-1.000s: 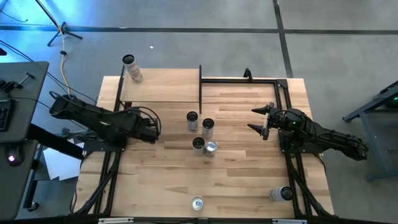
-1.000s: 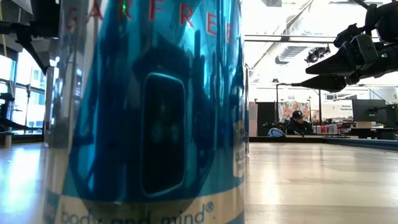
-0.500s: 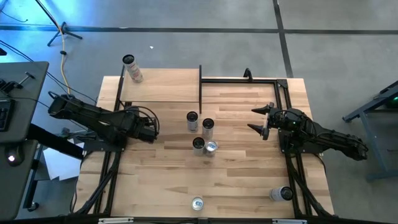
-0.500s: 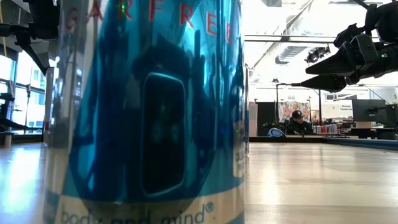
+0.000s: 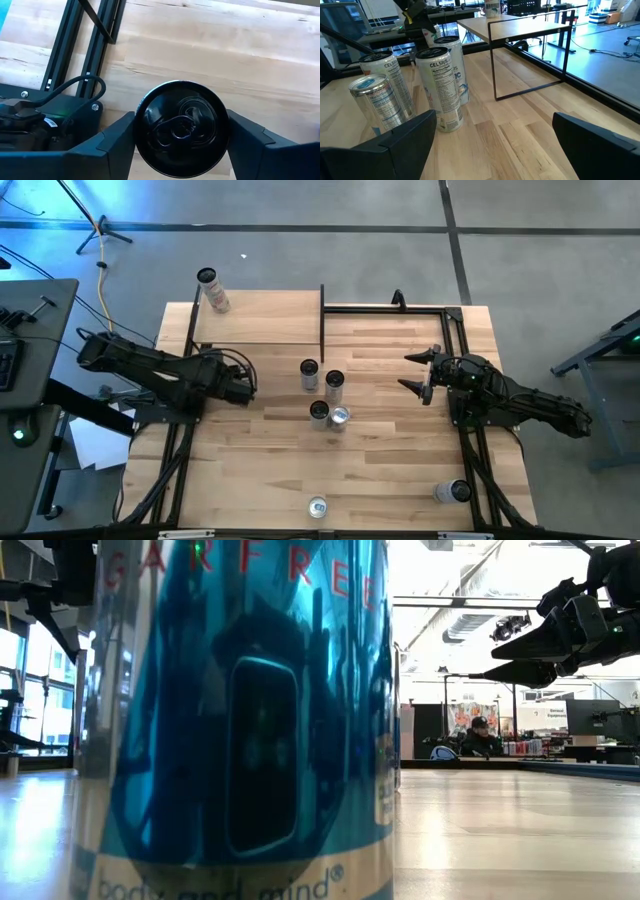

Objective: Place canned beverage on shelf
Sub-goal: Put the white pink soda can on the shelf aligned with the other white pink soda can

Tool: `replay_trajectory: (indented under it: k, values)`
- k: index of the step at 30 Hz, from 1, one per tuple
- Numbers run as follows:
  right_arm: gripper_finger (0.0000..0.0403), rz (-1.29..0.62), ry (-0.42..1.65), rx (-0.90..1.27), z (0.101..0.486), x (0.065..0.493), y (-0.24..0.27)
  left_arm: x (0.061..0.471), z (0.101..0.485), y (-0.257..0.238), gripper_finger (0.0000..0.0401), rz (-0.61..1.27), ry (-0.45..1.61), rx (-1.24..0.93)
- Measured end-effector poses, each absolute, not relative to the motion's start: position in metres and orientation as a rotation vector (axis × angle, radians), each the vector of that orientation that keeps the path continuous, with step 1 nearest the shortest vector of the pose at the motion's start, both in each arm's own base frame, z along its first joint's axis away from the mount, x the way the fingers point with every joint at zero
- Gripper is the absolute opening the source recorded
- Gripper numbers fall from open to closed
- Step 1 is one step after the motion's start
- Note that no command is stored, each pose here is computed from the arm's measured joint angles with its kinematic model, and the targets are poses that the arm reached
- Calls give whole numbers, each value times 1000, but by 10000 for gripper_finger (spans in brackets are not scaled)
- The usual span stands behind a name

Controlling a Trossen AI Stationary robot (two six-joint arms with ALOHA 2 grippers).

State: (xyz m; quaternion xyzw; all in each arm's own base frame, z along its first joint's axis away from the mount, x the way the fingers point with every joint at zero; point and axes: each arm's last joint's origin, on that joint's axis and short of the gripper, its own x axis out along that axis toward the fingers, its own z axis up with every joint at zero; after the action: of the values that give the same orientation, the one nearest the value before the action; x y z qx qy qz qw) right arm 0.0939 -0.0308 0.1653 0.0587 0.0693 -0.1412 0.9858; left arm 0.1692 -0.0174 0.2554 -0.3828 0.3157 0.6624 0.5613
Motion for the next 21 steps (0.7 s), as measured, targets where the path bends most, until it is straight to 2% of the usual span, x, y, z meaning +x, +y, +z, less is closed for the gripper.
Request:
replay_trajectory:
  k: [11, 21]
  values:
    - [387, -283, 139, 118, 165, 94, -31, 166, 231, -13, 262, 1600, 708, -904]
    - [387, -284, 139, 118, 165, 94, -31, 167, 227, -13, 264, 1604, 706, -941]
